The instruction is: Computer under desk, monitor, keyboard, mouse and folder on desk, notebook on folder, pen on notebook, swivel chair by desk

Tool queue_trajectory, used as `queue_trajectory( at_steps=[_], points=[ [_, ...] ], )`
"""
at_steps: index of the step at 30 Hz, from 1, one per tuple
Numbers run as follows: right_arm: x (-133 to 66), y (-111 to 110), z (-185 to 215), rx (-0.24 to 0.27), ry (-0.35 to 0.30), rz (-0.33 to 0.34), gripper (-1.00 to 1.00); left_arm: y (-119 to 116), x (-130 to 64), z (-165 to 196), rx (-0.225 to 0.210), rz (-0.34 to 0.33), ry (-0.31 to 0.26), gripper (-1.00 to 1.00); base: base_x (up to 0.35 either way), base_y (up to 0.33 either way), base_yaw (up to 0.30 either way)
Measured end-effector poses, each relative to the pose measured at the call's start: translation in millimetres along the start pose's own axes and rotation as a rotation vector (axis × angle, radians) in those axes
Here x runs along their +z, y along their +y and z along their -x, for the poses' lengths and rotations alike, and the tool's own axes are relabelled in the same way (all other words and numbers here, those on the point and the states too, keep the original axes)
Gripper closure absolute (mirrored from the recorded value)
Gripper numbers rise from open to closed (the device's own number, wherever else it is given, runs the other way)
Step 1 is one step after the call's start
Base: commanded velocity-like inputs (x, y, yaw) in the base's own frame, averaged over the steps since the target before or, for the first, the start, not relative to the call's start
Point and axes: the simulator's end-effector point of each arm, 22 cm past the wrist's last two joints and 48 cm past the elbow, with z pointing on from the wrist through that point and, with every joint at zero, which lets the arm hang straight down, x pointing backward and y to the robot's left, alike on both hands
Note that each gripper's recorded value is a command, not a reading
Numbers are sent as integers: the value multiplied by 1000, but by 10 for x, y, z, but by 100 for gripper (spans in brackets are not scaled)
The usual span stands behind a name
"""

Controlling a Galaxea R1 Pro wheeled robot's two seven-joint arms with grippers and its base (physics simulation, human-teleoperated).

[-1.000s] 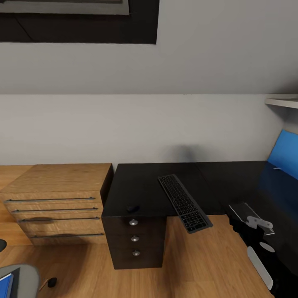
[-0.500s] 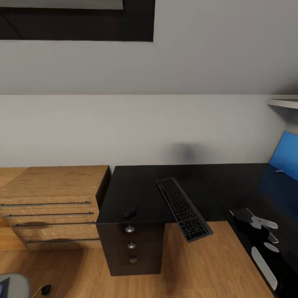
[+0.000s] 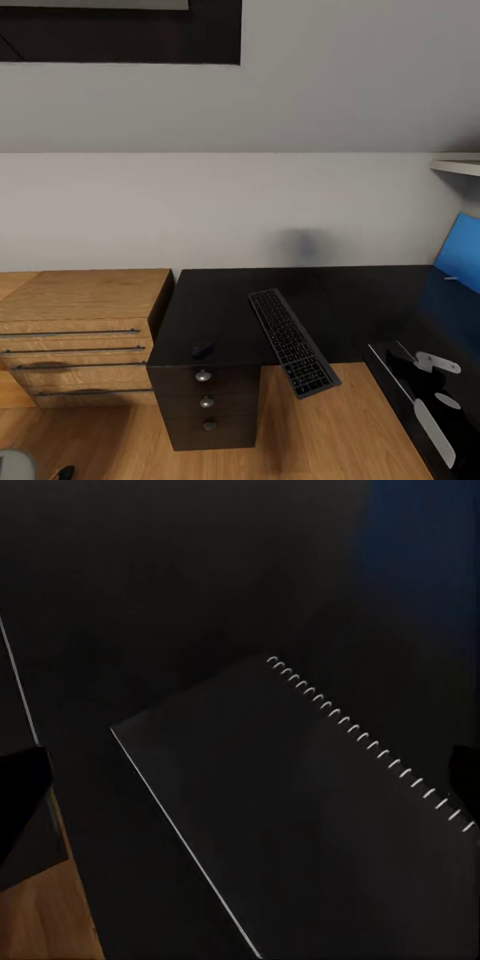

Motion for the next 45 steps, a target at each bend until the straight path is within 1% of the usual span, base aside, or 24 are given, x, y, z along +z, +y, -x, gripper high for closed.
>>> queue_trajectory(
  at_steps=[6, 10, 22, 24, 28, 31, 39, 41, 45],
  points=[
    [11, -73, -106, -2, 24, -15, -100, 0, -1, -1, 0, 0, 0, -100, 24, -3, 0],
    [19, -139, -218, -4, 48, -28, -100, -1, -2, 1, 0, 0, -1, -100, 201, -1, 0],
    [63, -289, -247, -14, 64, -53, -100, 10, 0, 3, 1, 1, 0, -100, 70, 0, 0],
    [67, -321, -270, -16, 71, -59, -100, 11, -1, 2, 1, 1, 0, -100, 134, -14, 0],
    [135, -415, -330, -12, 99, -84, -100, 11, 0, 4, 1, 1, -1, -100, 55, -12, 0],
    [159, -440, -360, -9, 111, -92, -100, 12, 0, 4, 0, 2, -1, -100, 12, -3, 0],
    [169, -472, -380, -9, 120, -99, -100, 15, 0, 4, 0, 3, -1, -100, 3, -1, 0],
    [173, -526, -378, -13, 124, -106, -100, 16, 0, 3, 0, 3, 0, -100, 0, 0, 0],
    [168, -681, -468, -10, 154, -127, -100, 16, 0, 4, 0, 3, -1, -100, 0, 0, 0]
  ],
)
